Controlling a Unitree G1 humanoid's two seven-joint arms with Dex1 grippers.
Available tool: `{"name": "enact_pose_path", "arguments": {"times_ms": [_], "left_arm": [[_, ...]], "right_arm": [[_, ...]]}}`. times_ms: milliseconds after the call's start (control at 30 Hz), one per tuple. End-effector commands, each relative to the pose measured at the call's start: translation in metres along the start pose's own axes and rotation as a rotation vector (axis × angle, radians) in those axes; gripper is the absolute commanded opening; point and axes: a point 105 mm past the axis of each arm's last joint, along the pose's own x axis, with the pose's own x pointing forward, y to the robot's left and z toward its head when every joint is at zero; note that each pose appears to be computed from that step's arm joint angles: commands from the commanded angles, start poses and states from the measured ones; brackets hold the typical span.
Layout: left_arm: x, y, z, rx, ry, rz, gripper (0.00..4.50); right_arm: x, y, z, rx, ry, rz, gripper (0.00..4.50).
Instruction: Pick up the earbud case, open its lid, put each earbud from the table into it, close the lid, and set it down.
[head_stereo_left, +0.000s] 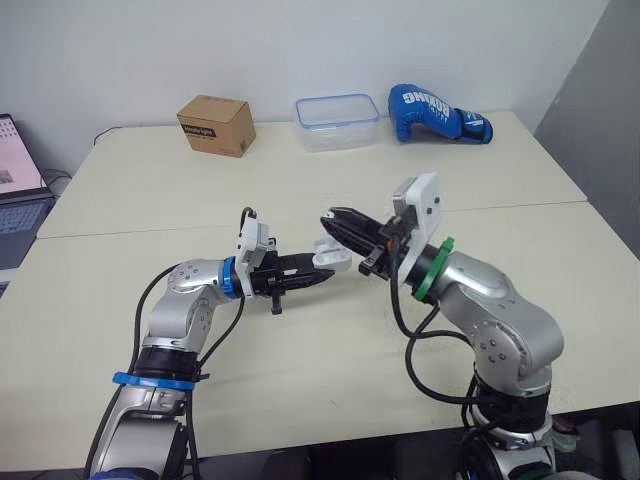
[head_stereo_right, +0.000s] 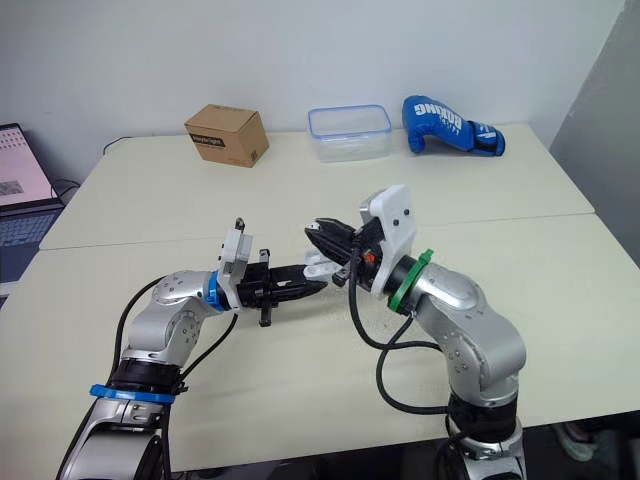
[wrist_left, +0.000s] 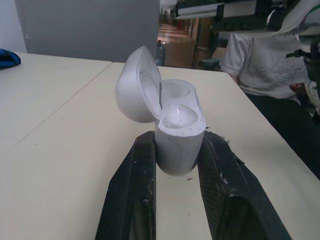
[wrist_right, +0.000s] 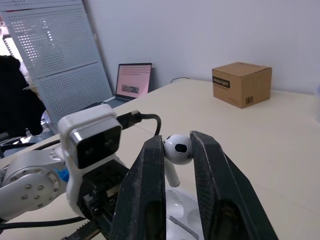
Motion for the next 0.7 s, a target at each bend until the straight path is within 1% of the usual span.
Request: {"name": "enact_pose_path", "arguments": {"times_ms": [33,200,700], "left_arm": [[-0.001,0.006,0.013,0.02,-0.034,0.013,0.81],[-0.002,0.014,0.018,0.004,-0.051,0.042,0.81],[-0.001,0.019,0.023,-0.008,-0.056,0.042,0.81]], "right_arm": [[0.003,0.003,0.008,-0.044,-0.052,-0.017,0.39],[0.008,0.001,0.005,-0.074,-0.077,-0.075,0.39],[0.015,0.005,-0.002,-0.082,-0.079,-0.068,0.39]]}}
